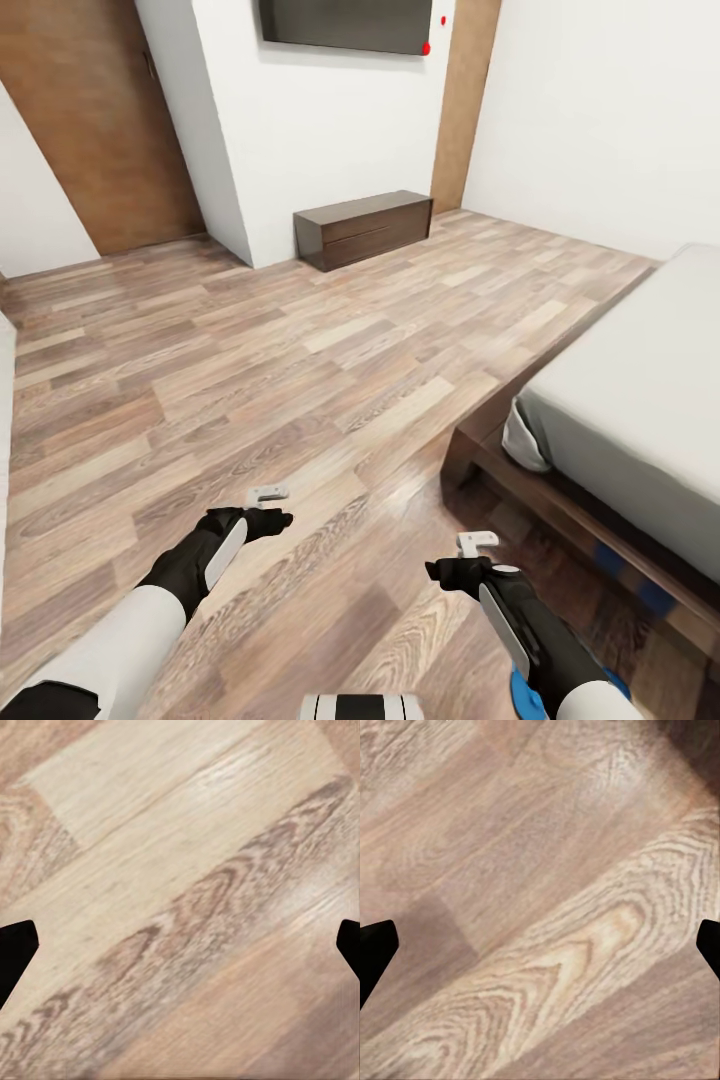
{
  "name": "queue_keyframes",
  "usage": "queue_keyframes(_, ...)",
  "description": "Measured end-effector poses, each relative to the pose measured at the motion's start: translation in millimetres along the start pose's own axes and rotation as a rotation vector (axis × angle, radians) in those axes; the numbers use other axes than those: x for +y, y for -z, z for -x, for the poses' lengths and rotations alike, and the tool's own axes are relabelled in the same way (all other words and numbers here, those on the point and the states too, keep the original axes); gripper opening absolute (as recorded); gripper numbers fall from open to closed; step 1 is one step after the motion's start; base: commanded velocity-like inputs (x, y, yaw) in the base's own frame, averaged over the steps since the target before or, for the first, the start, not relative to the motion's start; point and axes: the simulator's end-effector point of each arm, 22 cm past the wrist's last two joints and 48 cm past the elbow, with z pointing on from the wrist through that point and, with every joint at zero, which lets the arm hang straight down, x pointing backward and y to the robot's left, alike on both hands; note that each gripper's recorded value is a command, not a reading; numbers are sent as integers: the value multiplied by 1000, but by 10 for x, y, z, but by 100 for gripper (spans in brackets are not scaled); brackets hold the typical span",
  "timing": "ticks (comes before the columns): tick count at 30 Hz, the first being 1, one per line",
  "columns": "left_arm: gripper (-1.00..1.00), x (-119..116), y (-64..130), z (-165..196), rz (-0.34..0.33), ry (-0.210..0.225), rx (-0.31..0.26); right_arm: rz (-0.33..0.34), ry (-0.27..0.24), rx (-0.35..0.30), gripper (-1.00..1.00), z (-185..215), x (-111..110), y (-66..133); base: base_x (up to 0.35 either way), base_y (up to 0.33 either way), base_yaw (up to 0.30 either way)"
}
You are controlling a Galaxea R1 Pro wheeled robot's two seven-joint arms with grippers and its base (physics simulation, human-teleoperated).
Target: In the bedroom, move the book from the bed onto either nightstand, and place the two sandals side by side next to the bed.
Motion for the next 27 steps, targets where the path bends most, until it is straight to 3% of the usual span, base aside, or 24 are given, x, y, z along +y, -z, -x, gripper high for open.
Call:
queue_keyframes(10, 100, 3, 2, 1, -1, 5, 0, 0, 0, -1, 100, 2, 1, 1, 40, 0, 269)
queue_keyframes(21, 100, 12, 4, -3, -1, 6, -1, 1, 1, 0, 100, 1, 3, 3, 304, 17, 259)
queue_keyframes(27, 100, 15, 4, -4, 0, 6, -1, 2, 1, 1, 100, -1, 3, 4, 331, 98, 95)
